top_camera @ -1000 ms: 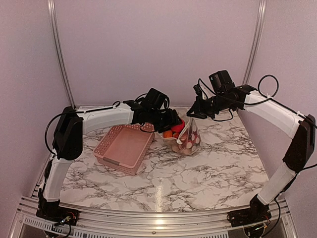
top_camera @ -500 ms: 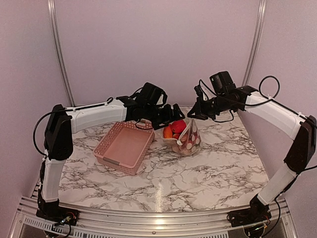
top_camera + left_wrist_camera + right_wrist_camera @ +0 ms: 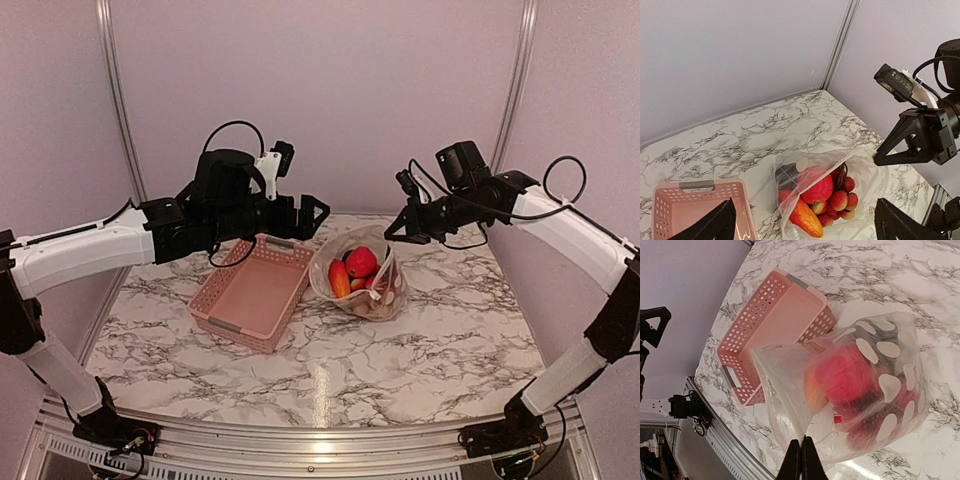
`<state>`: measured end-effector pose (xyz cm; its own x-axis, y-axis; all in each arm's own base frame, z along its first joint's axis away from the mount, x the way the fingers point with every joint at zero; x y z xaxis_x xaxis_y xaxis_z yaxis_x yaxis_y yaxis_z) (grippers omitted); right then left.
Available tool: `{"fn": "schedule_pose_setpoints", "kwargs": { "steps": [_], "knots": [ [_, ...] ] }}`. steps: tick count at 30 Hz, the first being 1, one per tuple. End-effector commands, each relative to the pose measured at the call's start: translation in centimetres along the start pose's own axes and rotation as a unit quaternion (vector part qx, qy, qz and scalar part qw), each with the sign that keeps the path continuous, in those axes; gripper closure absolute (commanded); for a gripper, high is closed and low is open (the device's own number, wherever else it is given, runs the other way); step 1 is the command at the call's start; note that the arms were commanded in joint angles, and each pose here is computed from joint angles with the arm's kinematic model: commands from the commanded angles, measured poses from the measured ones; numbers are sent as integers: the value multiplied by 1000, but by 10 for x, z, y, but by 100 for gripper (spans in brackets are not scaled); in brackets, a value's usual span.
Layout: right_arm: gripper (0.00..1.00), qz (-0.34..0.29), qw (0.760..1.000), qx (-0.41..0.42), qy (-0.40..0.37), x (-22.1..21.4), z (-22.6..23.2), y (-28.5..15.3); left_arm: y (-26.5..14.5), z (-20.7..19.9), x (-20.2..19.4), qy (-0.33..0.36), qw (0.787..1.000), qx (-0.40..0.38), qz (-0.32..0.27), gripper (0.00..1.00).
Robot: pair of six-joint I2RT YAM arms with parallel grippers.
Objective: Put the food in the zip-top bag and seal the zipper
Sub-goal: Move the zipper food storage bag to the center of the board.
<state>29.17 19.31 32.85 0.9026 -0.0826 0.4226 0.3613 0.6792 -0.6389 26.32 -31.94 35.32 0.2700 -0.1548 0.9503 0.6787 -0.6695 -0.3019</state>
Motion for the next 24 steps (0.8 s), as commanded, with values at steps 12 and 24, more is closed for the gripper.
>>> {"fn": "schedule_pose_setpoints", "kwargs": {
  "steps": [12,24],
  "knots": [
    [100,85,995,38,-33,-36,0,-12,-54,-80,-19,298,920,-256,-2,32],
    [100,86,995,16,-45,-22,-3,3,-12,-146,-76,336,882,-322,75,39]
  ]
}}
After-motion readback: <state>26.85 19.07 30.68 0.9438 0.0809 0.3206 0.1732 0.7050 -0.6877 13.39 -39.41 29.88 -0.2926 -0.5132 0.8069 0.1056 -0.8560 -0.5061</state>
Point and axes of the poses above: each gripper's point midway between its finger pads, its own y axis out along the fingers, its own z axis along the line the jaws close on, x = y × z, the point moved 10 cm from there along -y, back along the fingers, and after that the axes turned 12 degrees about y, right-handed, at the moved point
